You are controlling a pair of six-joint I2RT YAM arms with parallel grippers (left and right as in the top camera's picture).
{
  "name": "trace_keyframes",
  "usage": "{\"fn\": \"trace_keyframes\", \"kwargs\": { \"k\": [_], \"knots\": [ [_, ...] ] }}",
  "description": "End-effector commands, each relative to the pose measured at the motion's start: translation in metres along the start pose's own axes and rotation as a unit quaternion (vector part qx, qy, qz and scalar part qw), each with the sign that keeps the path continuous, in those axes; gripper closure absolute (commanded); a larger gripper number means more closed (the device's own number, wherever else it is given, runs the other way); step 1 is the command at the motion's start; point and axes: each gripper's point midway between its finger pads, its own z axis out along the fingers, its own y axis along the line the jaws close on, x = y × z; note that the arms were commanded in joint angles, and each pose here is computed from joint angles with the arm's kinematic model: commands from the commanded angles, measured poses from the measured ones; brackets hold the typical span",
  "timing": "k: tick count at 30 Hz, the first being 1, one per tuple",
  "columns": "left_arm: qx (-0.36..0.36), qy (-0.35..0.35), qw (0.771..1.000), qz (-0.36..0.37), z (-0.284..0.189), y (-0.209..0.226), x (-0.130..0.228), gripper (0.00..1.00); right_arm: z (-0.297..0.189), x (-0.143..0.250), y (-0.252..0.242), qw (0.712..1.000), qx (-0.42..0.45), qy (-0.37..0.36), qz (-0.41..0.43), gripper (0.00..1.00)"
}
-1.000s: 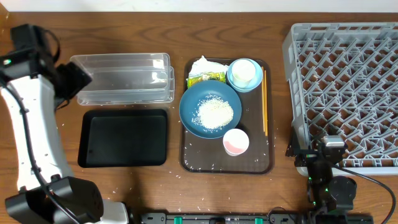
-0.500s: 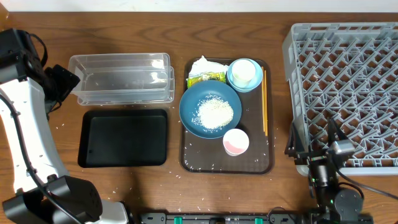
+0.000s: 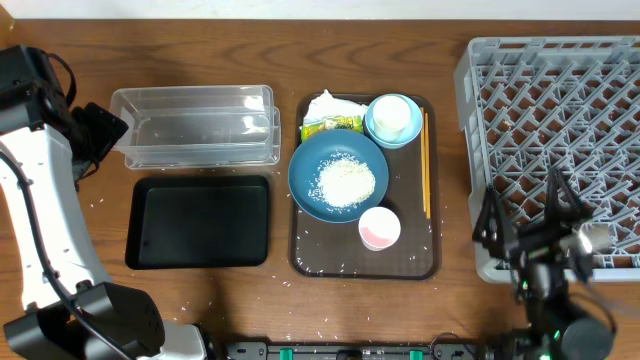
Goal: Sort waste into correct bins and load items into the dishwasher rack
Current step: 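Reach the right gripper down to the pink cup beside the plate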
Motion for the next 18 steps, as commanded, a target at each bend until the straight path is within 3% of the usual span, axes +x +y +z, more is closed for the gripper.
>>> {"fn": "trace_keyframes", "kwargs": {
  "k": [1,4,8,15,18],
  "knots": [
    [0.004,-0.013,1.000,-0.008,-0.009,0.001,-0.004,0.02,0.034,-0.013,0.035,0.994,-0.094,0.061,-0.010,0.01],
    [0.005,-0.013,1.000,-0.008,-0.009,0.001,-0.004,0.02,0.065,0.003,0.052,0.972,-0.166,0.164,-0.018,0.01],
    [0.004,-0.013,1.000,-0.008,-0.009,0.001,-0.004,0.02,0.097,0.049,0.055,0.927,-0.183,0.328,0.000,0.01],
    [0.004,-0.012,1.000,-0.007,-0.009,0.001,-0.004,0.02,0.102,0.137,0.075,0.827,-0.110,0.542,-0.098,0.01],
    [0.005,-0.013,1.000,-0.008,-0.009,0.001,-0.004,0.02,0.094,0.172,0.096,0.789,-0.113,0.587,-0.141,0.01]
  ]
}}
